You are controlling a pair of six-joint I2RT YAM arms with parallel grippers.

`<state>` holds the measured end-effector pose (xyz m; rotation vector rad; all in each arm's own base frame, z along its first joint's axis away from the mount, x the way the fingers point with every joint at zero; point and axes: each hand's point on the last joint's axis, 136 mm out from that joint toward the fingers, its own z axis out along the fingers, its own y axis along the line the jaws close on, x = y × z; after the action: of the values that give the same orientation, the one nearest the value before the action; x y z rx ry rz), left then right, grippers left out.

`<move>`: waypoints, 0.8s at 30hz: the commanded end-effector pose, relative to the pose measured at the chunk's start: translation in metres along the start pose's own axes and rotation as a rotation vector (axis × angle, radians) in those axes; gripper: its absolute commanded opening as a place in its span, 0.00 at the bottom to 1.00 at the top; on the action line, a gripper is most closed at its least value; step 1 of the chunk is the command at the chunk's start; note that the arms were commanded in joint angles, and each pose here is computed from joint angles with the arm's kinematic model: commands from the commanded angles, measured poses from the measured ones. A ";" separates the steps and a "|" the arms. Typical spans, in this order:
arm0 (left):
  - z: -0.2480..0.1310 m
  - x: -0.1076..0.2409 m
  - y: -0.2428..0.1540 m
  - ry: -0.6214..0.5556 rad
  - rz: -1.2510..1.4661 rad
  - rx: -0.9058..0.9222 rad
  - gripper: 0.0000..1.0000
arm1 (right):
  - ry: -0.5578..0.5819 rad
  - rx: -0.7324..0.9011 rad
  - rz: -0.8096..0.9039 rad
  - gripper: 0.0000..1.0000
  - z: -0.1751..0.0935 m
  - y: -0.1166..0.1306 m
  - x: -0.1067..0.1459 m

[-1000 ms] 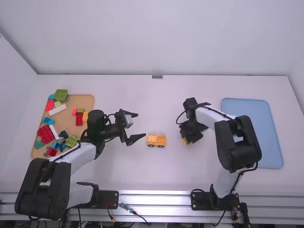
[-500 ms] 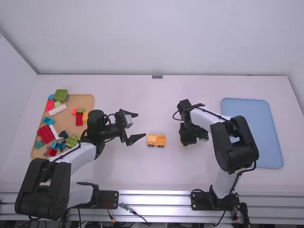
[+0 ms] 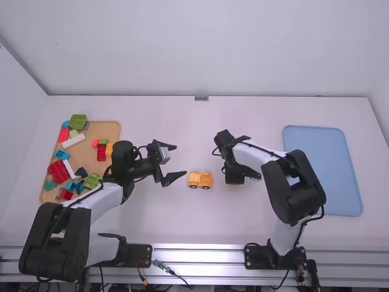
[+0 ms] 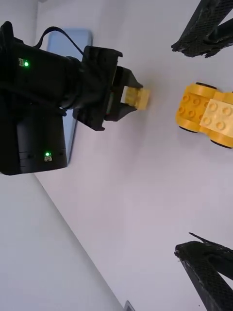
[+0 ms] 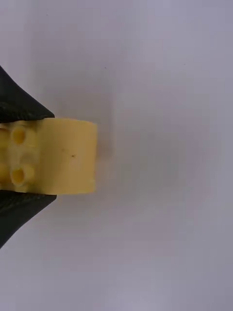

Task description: Assemble lego blocks to make yellow taxi

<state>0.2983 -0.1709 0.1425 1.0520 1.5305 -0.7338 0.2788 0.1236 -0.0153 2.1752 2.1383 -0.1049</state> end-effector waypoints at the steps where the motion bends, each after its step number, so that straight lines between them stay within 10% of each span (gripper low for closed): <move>1: -0.002 -0.005 -0.002 -0.013 0.006 0.006 0.99 | -0.024 -0.025 0.010 0.00 0.000 0.008 -0.002; 17: -0.002 -0.004 -0.002 -0.013 0.006 0.005 0.99 | 0.057 -0.005 0.015 0.00 0.019 -0.002 0.004; 24: -0.002 -0.004 -0.002 -0.012 0.006 0.005 0.99 | 0.057 -0.008 -0.023 0.34 0.019 0.001 0.000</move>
<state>0.2983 -0.1709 0.1425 1.0520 1.5305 -0.7338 0.2845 0.1275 -0.0282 2.1850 2.1691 0.0055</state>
